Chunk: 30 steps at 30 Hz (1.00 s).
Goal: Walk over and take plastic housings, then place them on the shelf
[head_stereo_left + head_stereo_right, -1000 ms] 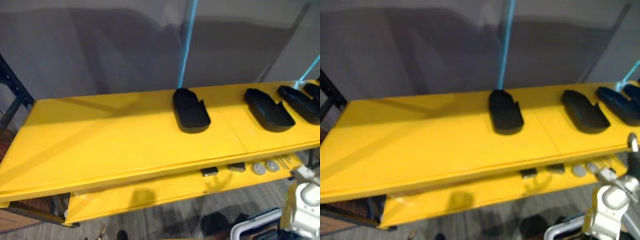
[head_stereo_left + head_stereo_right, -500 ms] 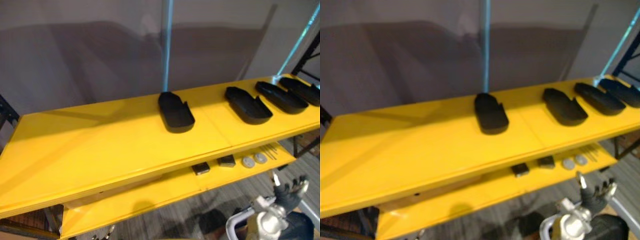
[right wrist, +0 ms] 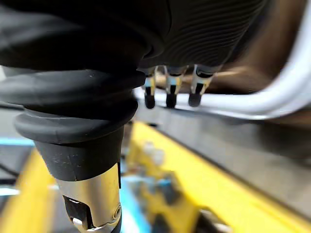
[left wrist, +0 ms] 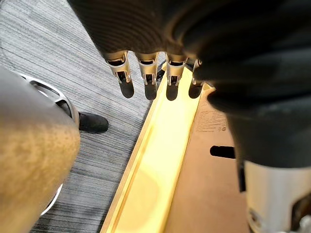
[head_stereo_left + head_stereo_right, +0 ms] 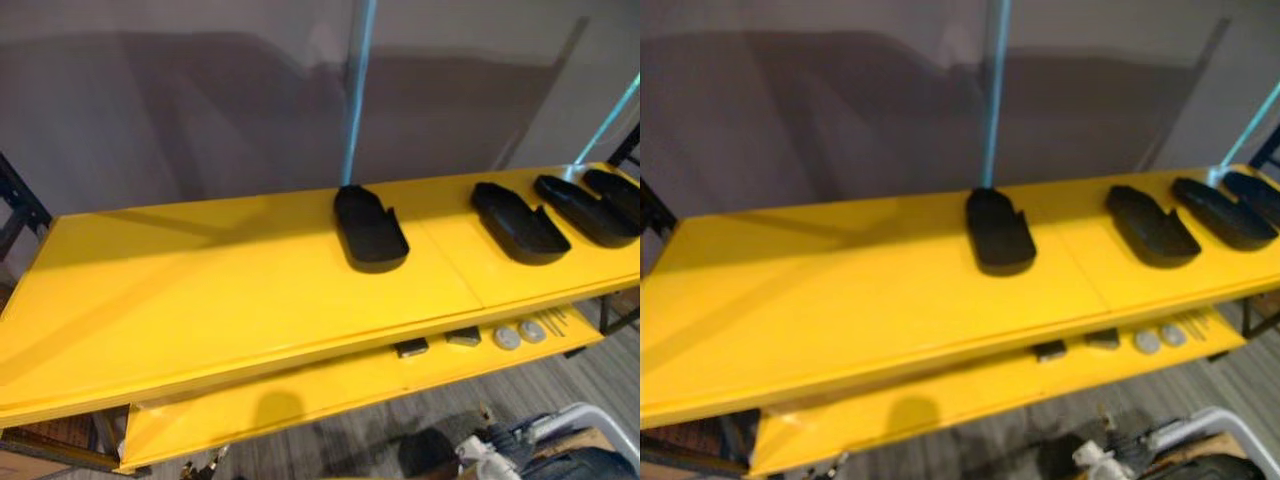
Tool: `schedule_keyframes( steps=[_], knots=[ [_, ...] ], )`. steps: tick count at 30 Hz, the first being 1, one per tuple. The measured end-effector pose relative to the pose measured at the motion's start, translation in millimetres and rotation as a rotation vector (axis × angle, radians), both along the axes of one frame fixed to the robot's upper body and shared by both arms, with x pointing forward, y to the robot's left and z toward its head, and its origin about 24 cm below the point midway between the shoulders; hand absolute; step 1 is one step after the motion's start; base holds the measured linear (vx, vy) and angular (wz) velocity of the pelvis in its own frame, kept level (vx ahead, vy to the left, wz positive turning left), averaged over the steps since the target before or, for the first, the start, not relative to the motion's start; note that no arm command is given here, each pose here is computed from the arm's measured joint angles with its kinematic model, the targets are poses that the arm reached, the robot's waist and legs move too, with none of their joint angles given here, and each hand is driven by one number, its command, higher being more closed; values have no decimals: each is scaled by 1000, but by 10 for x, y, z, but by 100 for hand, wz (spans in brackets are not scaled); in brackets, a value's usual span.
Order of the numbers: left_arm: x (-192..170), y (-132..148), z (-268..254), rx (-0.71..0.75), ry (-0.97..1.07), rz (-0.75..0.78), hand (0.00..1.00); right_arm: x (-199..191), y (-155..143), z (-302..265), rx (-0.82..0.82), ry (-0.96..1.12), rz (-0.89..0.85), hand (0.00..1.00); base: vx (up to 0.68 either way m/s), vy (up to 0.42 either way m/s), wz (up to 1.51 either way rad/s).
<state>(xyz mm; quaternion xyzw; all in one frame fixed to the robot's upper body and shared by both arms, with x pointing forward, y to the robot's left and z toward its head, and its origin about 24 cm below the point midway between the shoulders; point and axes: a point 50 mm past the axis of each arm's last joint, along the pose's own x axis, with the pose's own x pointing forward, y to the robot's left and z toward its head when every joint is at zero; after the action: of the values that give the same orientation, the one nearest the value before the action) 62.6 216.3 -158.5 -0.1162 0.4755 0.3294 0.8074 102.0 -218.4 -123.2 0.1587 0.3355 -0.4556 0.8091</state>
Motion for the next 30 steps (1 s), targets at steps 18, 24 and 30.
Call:
schedule_keyframes(
  steps=[18, 24, 30],
  knots=[
    [81, 126, 13, 14, 2, -72, 0, -161, 245, -363, 251, 141, 153, 0, 24, 2, 8],
    [9, 160, 4, -26, -2, -57, 0, -196, 115, -361, 237, 138, 176, 0, 0, 0, 0],
    [20, 116, -8, -66, -6, -124, 0, -109, 72, -346, 233, 116, 233, 0, 5, 24, -5]
  ],
)
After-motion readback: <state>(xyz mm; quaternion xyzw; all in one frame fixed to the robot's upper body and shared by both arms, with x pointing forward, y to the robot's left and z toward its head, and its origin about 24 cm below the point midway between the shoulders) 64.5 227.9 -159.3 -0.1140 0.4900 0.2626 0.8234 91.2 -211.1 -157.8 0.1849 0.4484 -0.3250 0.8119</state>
